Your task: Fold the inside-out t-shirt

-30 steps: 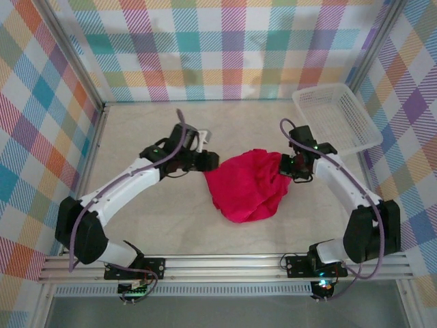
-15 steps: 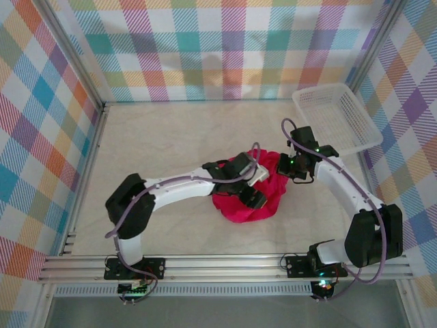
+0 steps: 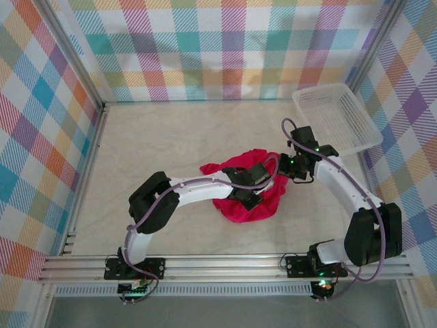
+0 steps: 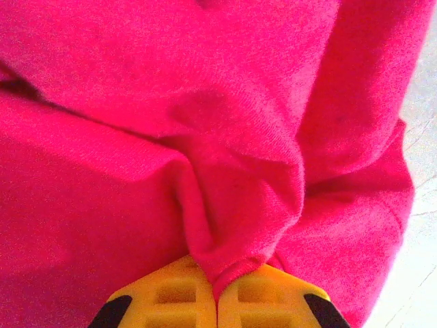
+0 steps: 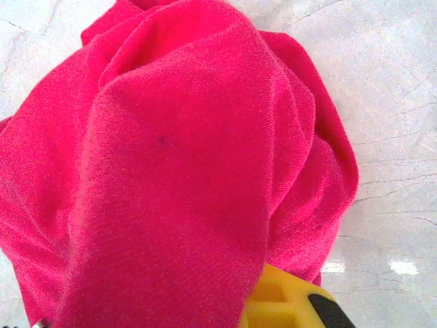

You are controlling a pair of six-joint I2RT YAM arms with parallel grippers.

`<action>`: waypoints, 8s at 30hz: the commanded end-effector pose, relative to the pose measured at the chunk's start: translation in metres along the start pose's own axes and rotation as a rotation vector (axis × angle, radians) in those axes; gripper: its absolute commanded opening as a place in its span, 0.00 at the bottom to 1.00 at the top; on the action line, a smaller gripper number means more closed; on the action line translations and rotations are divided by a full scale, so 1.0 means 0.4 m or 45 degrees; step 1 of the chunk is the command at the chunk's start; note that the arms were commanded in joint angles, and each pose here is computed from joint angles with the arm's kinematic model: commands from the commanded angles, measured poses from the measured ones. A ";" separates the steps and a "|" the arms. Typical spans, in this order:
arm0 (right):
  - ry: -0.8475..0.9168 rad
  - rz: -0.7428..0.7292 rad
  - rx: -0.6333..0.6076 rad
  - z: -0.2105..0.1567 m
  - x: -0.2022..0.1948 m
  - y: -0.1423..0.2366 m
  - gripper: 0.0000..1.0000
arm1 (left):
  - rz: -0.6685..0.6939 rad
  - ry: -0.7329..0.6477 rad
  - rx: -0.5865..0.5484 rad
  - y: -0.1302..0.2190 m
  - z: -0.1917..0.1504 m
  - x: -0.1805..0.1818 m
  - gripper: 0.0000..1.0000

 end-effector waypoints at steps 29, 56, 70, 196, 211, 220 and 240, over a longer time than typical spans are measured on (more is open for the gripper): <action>-0.092 -0.045 0.154 -0.141 0.008 0.023 0.21 | -0.193 0.648 -0.320 0.279 0.084 0.182 0.00; 0.117 -0.239 0.164 -0.001 0.126 -0.219 0.70 | -0.062 0.587 -0.398 0.379 0.099 0.226 0.00; 0.024 -0.093 0.229 -0.060 0.140 -0.215 0.06 | -0.048 0.663 -0.405 0.326 0.108 0.292 0.00; 0.016 -0.021 -0.079 0.146 0.158 0.028 0.00 | 0.080 1.243 0.029 0.131 -0.119 0.548 0.00; 0.023 -0.105 -0.706 0.183 0.118 0.604 0.00 | 0.453 1.326 -0.734 0.796 -0.069 0.728 0.00; -0.004 -0.084 -0.610 0.209 0.109 0.513 0.00 | 0.406 1.323 -0.810 0.831 -0.046 0.728 0.00; -0.081 -0.038 -0.175 0.034 0.040 0.149 0.00 | 0.401 0.939 -0.046 0.377 -0.049 0.620 0.15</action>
Point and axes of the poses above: each hand's point on the last joint's axis, 136 mm out from that joint toward the fingers, its own y axis back along the fingers, its own x axis along the line the jaws close on, z = x × y, the point moved 5 cm from there along y, back along the fingers, and after that the axes turned 12 degrees about y, right-handed, at the moved point
